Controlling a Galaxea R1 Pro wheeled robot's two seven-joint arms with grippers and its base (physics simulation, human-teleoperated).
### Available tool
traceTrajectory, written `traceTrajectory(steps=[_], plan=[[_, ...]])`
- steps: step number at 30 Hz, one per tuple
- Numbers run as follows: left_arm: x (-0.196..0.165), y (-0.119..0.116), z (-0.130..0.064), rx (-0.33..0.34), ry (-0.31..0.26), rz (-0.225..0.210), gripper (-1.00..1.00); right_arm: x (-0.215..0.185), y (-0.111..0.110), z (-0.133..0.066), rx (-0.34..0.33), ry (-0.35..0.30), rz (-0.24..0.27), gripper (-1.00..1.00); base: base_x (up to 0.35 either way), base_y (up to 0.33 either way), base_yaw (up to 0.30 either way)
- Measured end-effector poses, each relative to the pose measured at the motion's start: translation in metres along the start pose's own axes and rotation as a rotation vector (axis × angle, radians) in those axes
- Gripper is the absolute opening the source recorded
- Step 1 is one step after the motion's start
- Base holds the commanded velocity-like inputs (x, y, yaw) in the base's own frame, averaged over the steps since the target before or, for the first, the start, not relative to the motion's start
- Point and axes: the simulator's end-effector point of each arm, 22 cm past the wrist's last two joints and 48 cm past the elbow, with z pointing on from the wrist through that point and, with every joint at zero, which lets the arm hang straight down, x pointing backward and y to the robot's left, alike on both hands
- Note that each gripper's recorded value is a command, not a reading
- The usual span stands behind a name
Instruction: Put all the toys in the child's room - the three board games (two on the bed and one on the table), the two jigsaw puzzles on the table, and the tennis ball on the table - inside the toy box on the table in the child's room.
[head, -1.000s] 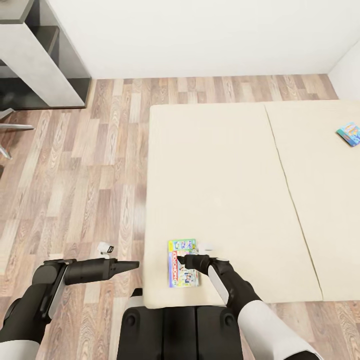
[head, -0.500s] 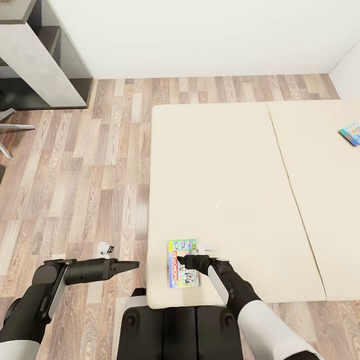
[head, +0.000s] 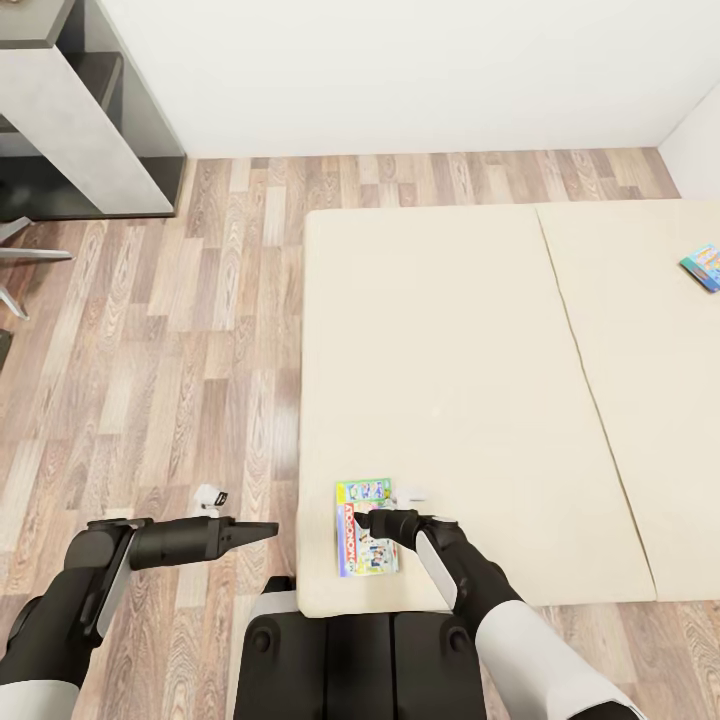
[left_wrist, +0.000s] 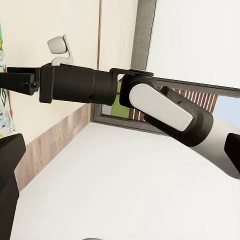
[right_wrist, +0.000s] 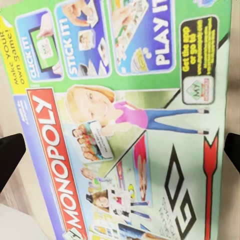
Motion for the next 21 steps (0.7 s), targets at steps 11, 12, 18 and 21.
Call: traceTrajectory(steps=[11, 12, 18, 21], plan=[[0.0000, 0.0000, 0.0000, 0.000, 0.000, 0.000, 1.00, 0.0007, -0.0003, 0.0000, 0.000, 0.002, 0.001, 1.00, 0.000, 0.000, 0.000], [0.0000, 0.0000, 0.0000, 0.000, 0.000, 0.000, 1.00, 0.0007, -0.0003, 0.0000, 0.000, 0.002, 0.002, 1.00, 0.000, 0.000, 0.000], [0.0000, 0.0000, 0.0000, 0.000, 0.000, 0.000, 1.00, 0.0007, -0.0004, 0.0000, 0.001, 0.002, 0.002, 1.00, 0.000, 0.000, 0.000], [0.0000, 0.0000, 0.0000, 0.000, 0.000, 0.000, 1.00, 0.0007, -0.0005, 0.0000, 0.001, 0.002, 0.001, 1.00, 0.000, 0.046, 0.000]])
